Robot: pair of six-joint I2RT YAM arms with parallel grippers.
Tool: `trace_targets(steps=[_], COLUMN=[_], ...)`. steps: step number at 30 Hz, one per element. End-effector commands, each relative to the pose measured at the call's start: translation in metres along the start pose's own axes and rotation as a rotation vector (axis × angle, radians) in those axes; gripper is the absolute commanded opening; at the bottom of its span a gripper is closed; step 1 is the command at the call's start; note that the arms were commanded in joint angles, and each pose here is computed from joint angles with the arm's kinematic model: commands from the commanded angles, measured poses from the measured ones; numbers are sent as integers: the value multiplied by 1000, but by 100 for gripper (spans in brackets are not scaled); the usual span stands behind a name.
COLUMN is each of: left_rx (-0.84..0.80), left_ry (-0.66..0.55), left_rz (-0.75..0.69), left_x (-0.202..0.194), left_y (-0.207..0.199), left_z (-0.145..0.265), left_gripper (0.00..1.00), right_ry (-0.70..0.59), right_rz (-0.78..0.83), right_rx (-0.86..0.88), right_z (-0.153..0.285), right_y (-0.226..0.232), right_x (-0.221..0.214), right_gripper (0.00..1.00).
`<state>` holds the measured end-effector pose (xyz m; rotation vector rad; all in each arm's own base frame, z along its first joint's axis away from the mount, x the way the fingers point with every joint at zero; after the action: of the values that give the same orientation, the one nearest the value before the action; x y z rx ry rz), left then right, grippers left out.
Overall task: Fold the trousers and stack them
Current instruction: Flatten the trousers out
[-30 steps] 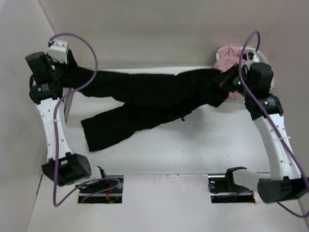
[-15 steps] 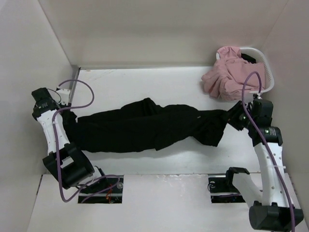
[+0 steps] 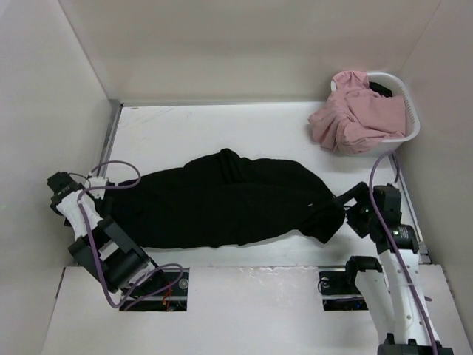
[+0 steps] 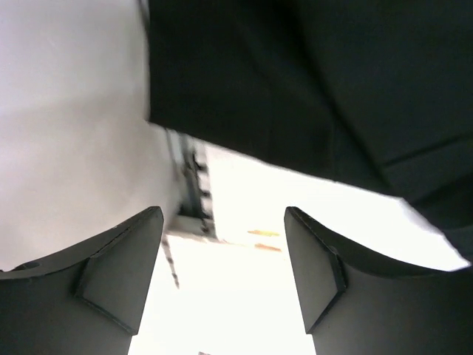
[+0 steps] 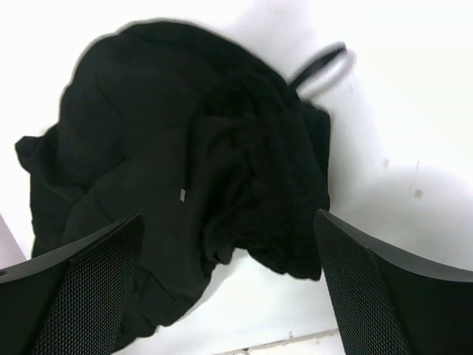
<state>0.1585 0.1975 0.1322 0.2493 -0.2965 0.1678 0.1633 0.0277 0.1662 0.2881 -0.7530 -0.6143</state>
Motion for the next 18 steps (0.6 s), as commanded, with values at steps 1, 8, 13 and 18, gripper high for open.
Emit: trace_targets(steps=[1, 8, 13, 18], left_rx=[35, 81, 44, 15], left_ry=[-37, -88, 4, 23], left_rz=[26, 24, -89, -70], left_x=[-2, 36, 36, 31], left_y=[14, 21, 8, 14], left_z=[-5, -39, -73, -93], left_gripper=[67, 67, 64, 27], right_ry=[23, 49, 103, 38], right_rz=[-129, -169, -161, -167], right_rx=[-47, -113, -102, -90], right_z=[-7, -51, -78, -80], right_y=[-1, 10, 26, 19], right_x=[-18, -40, -47, -26], right_gripper=[100, 100, 93, 24])
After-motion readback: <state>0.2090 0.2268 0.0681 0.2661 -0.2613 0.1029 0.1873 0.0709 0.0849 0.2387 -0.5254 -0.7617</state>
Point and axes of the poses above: each gripper's point midway between its finger pads, its own z axis back along the fingers, its own y axis along the line the jaws close on, x = y × z, the point moved 5 cm from there along z, back along the fingers, and after that the axes turned 14 degrees about z, right-handed, at the moved point
